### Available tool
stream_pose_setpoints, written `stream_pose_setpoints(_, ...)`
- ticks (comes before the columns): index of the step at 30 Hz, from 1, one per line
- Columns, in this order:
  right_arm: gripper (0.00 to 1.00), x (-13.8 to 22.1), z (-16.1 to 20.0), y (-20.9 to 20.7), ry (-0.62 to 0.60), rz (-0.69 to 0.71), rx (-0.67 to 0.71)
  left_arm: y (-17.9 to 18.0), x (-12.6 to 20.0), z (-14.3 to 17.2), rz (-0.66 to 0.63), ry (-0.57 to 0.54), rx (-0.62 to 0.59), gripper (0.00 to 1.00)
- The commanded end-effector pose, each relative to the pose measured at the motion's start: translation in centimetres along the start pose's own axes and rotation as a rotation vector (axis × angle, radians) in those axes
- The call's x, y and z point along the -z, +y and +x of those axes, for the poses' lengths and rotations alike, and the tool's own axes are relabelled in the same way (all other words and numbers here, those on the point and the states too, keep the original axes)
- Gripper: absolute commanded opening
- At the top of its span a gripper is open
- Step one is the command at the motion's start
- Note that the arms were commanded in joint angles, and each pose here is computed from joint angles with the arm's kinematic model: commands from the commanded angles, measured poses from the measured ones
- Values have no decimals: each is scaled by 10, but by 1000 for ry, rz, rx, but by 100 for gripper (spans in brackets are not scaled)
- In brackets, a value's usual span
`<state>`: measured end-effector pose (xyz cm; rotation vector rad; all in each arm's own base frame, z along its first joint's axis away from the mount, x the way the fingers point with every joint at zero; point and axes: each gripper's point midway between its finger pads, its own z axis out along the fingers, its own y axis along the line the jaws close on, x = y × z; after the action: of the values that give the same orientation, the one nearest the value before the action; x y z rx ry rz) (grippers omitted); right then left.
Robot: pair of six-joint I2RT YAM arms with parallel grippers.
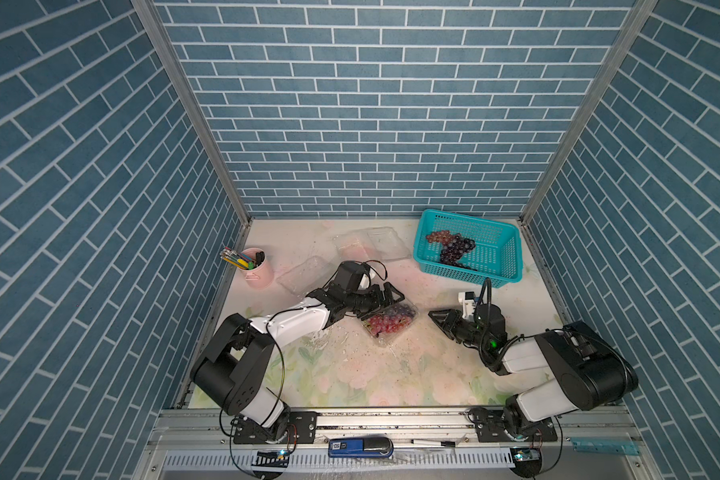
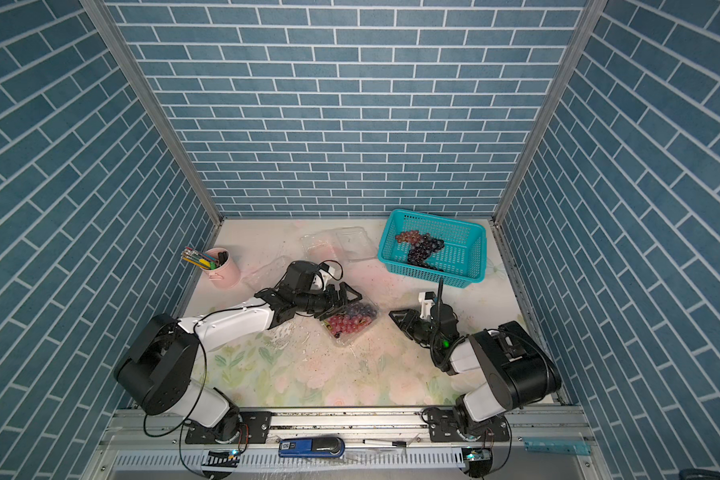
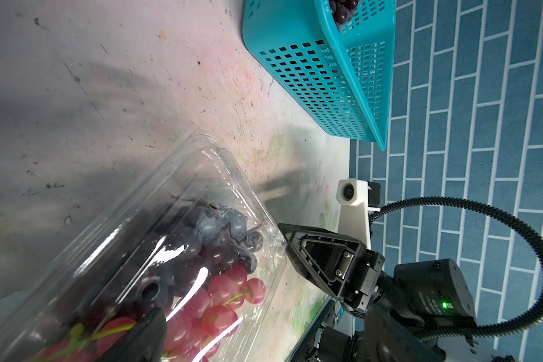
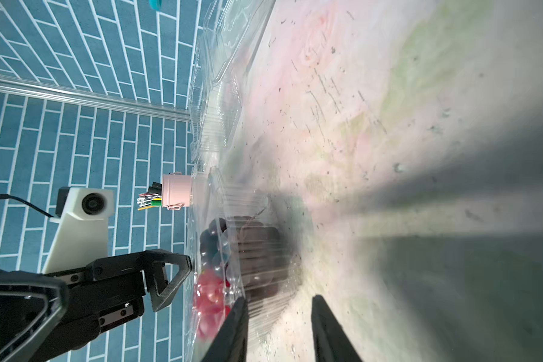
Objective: Pack grapes into containers
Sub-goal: Adjust the packing box at the center of the board, then close the packing box at the center of the board.
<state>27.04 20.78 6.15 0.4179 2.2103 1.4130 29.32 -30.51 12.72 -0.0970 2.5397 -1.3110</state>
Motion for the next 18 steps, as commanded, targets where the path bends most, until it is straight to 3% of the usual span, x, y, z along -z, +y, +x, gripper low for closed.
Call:
stream_pose_setpoints(1, 36, -7, -15, 25, -98, -120, -13, 3, 1, 1, -12, -4, -5, 100)
stream_pose_setpoints(18, 35, -6, -6, 38, -108, -167, -37, 3, 2, 4, -13, 0, -8, 100)
